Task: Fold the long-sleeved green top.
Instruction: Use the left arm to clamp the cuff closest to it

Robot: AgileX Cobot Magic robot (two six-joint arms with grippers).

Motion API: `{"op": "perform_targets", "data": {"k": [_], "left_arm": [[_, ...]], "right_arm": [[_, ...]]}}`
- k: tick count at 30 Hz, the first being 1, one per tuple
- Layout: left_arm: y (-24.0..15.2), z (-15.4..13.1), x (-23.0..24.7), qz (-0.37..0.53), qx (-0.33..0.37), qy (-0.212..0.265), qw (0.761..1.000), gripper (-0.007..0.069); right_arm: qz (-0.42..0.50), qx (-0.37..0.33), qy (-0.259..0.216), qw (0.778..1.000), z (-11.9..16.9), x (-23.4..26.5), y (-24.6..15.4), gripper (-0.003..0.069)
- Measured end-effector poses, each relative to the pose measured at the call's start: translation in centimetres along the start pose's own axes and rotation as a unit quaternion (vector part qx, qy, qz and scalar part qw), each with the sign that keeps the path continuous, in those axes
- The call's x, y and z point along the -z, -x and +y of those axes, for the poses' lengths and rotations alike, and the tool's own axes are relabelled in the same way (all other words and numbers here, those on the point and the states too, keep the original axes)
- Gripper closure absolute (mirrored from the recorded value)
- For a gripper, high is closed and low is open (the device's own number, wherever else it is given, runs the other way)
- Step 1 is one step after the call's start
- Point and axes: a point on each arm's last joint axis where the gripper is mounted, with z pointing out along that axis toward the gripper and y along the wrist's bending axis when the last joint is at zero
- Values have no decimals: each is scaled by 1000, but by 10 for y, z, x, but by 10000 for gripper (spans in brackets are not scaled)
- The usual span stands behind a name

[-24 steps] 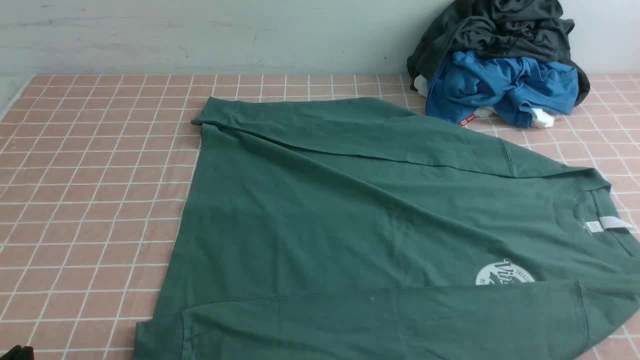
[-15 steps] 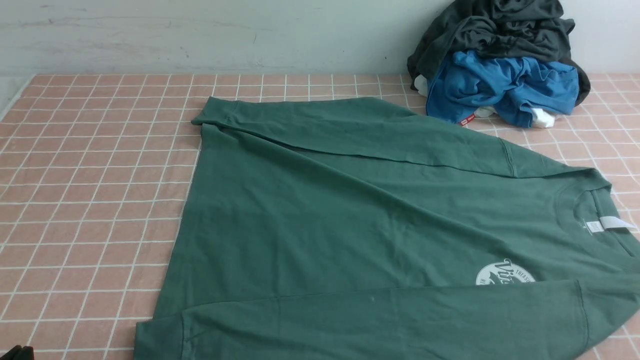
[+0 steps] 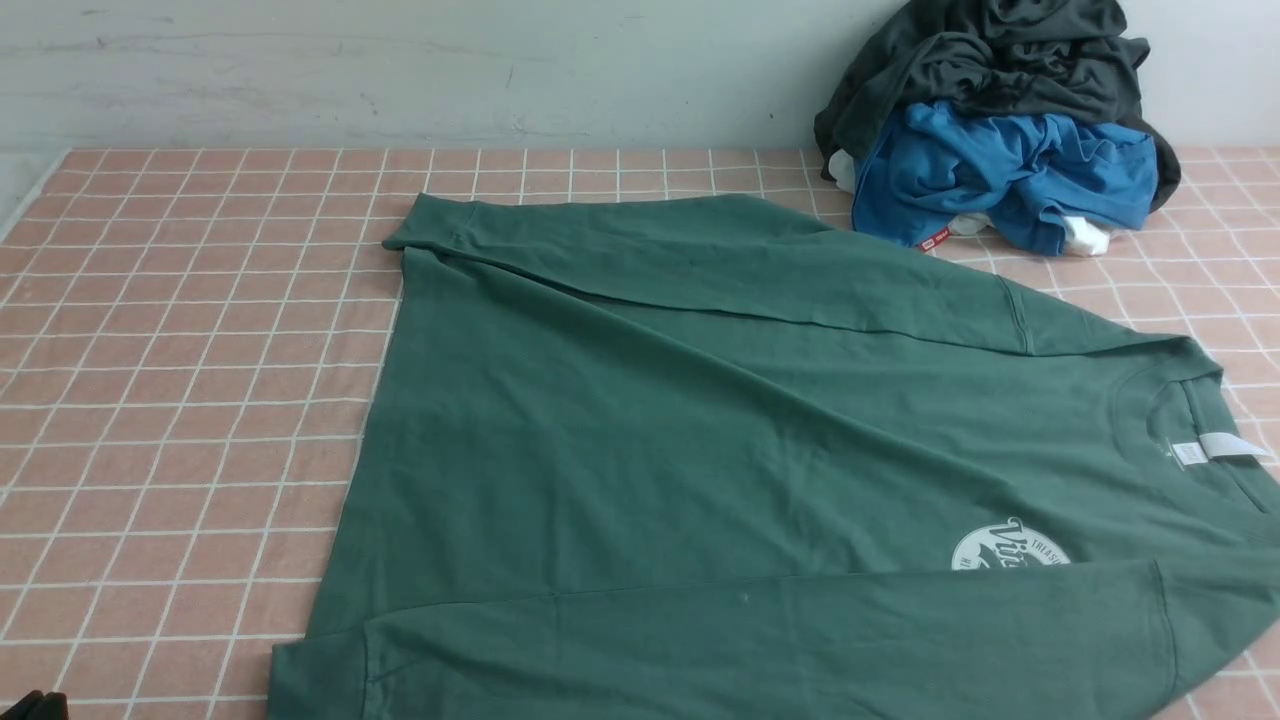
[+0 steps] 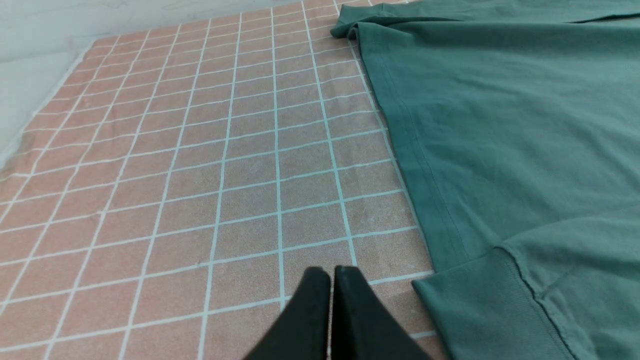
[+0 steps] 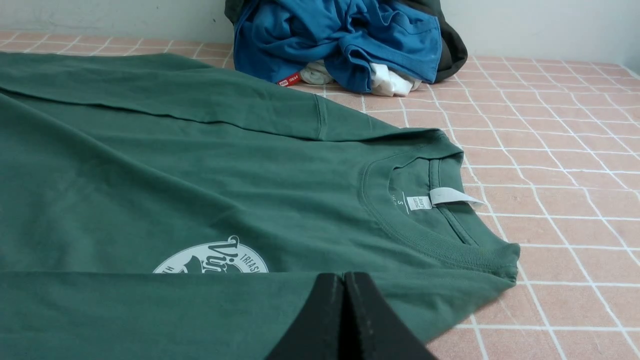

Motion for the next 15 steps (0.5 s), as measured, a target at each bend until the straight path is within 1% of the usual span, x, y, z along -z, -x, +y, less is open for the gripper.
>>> {"op": "perform_targets", "data": {"k": [12,15], "left_arm": [[1,0,0,-6,-1,1,1000,628],[6,1,-1,-47,-5,7,999,628]], "right_arm": [[-4,6,-2,1000,0,0,1,669],[-36,11,-5,999,-1,0,5,669]]}}
